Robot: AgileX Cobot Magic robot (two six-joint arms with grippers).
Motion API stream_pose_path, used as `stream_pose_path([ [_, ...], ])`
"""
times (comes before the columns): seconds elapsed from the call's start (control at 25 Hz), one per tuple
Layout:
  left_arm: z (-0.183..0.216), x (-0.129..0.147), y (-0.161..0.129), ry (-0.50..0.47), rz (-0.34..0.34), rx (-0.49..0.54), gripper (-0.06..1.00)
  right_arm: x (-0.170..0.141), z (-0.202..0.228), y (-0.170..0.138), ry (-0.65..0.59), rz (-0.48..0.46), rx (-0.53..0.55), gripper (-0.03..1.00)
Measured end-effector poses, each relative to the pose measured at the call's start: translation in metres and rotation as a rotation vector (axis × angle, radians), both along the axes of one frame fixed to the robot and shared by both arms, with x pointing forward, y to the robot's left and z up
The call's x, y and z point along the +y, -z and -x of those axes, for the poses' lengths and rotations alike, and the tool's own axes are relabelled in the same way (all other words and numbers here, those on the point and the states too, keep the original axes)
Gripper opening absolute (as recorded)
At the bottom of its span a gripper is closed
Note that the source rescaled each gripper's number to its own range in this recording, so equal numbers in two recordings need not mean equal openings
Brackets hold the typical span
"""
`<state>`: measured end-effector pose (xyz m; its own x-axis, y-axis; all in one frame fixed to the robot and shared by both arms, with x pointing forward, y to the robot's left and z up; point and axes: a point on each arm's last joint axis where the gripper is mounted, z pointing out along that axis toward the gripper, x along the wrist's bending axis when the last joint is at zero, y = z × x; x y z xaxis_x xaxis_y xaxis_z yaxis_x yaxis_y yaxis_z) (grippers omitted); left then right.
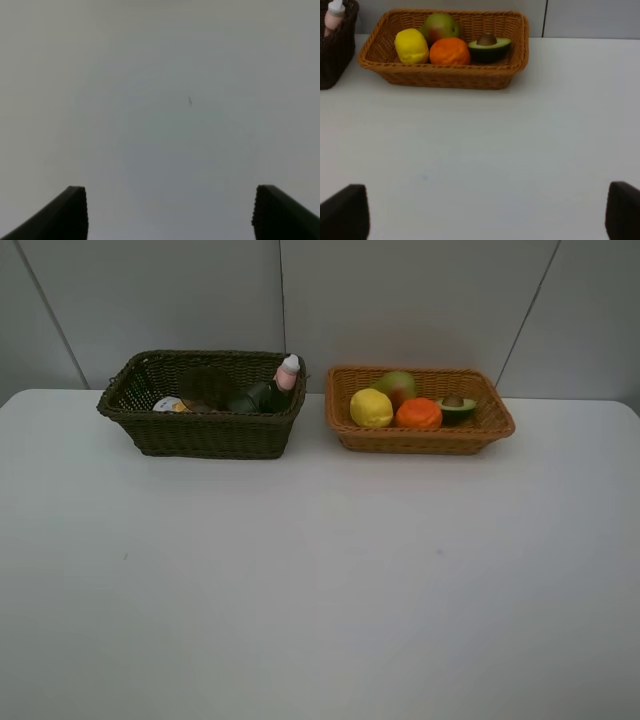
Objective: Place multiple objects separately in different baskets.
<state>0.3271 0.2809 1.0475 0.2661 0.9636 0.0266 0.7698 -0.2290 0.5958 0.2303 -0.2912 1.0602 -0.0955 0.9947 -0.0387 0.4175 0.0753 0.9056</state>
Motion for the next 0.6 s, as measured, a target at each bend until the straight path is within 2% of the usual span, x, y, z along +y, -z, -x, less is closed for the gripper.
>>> stream_pose_path([
  [0.12,0.017,0.003,0.004,0.001,0.025,-0.050,0.90,0.000,0.000,0.000,0.000,0.000,0.000,1.00],
  [0.36,0.037,0.003,0.015,0.009,0.087,-0.081,0.90,0.000,0.000,0.000,0.000,0.000,0.000,1.00],
  [0.6,0.046,0.004,0.026,0.013,0.087,-0.035,0.90,0.000,0.000,0.000,0.000,0.000,0.000,1.00],
])
